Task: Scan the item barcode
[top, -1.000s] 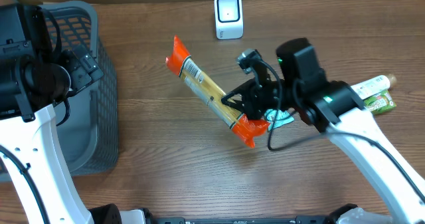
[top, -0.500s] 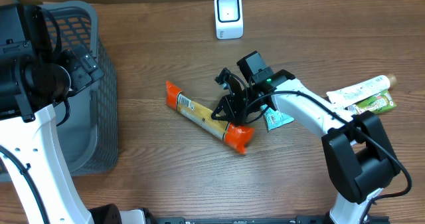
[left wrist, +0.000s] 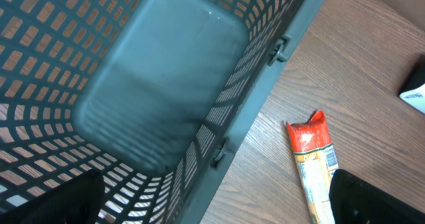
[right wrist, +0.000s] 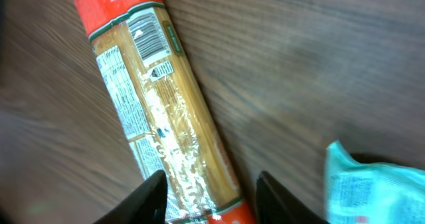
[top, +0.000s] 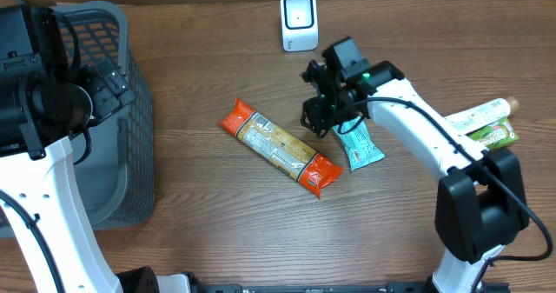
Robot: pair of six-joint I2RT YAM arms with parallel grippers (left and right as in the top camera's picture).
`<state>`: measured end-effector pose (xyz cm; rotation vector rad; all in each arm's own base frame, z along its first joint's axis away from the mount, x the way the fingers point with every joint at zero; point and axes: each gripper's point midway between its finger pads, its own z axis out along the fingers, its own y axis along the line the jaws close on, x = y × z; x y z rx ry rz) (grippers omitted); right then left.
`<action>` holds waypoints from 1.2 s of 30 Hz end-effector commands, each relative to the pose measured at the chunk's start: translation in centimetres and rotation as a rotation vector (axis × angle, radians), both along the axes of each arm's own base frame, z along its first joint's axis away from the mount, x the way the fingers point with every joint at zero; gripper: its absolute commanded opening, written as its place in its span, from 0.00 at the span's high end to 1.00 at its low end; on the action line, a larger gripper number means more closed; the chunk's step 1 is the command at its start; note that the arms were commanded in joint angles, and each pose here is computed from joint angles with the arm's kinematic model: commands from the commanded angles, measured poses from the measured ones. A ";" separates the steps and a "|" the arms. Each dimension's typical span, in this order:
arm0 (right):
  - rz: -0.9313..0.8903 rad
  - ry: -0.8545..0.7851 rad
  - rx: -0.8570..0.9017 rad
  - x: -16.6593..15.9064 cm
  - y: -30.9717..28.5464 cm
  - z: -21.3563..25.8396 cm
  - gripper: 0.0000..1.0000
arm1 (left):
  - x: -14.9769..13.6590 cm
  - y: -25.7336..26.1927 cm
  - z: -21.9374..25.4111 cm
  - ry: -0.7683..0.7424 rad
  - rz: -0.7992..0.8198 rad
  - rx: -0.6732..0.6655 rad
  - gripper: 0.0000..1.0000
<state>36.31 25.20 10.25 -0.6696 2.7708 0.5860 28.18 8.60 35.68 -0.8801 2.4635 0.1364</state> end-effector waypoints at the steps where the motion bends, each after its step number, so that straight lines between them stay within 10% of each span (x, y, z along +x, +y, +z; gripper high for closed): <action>1: 0.087 -0.155 -0.170 -0.4 1.5 1.4 0.51 | 0.0 0.4 0.0 0.008 0.002 0.016 0.00; 6: 0.205 -0.198 -0.358 -4.3 4.0 -1.7 0.34 | 0.0 0.4 0.0 0.008 0.002 0.016 0.00; 36: 0.304 -0.212 -0.755 -6.6 2.3 -11.9 0.41 | 0.0 0.4 0.0 0.008 0.002 0.016 0.00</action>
